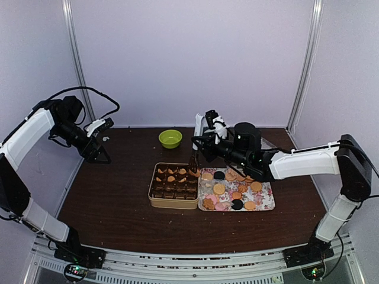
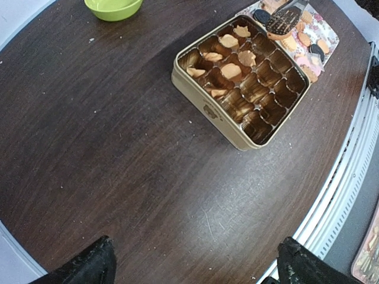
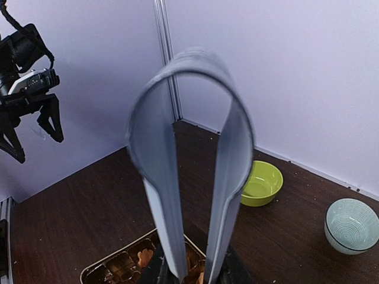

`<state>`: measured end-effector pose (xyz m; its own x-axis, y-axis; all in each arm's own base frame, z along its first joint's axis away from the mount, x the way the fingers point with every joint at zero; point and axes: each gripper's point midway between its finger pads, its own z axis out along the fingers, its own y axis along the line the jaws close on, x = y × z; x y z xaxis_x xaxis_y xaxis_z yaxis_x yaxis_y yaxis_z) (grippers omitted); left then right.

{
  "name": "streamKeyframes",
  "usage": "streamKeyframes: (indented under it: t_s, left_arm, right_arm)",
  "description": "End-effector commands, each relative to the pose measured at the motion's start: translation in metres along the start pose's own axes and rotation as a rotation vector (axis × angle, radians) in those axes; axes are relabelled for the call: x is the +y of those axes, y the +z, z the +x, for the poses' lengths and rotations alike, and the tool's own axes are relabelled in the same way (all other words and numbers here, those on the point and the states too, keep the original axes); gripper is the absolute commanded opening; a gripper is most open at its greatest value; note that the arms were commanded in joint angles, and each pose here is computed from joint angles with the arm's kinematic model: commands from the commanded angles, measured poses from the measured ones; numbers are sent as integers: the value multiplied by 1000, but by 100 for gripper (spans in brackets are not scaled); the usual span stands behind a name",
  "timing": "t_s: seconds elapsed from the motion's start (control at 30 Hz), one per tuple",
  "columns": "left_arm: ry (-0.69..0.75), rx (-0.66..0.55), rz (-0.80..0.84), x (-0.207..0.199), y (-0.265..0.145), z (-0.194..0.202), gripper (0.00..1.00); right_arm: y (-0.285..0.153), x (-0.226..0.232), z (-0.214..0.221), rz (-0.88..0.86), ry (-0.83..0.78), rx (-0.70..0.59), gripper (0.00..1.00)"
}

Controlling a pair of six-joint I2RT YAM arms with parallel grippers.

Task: Pack the cookies
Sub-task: Place the fake cookies in the empty pocket of the box.

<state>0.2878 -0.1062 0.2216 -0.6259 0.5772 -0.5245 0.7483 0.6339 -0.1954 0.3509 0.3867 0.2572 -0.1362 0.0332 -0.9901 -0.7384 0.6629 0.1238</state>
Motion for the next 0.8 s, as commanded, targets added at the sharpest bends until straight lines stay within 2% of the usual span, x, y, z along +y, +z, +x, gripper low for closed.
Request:
streamKeyframes:
  t_s: [0.0, 0.7, 0.77]
  left_arm:
    - [8, -2, -54, 12, 2, 5, 98]
    - [-17, 62, -86, 28, 26, 25, 97]
    - [-16, 61, -87, 28, 26, 25, 97]
  right_arm:
    - [10, 3, -25, 10, 19, -80, 0]
    - [24, -6, 12, 63, 27, -27, 0]
    - [25, -4, 13, 59, 23, -23, 3]
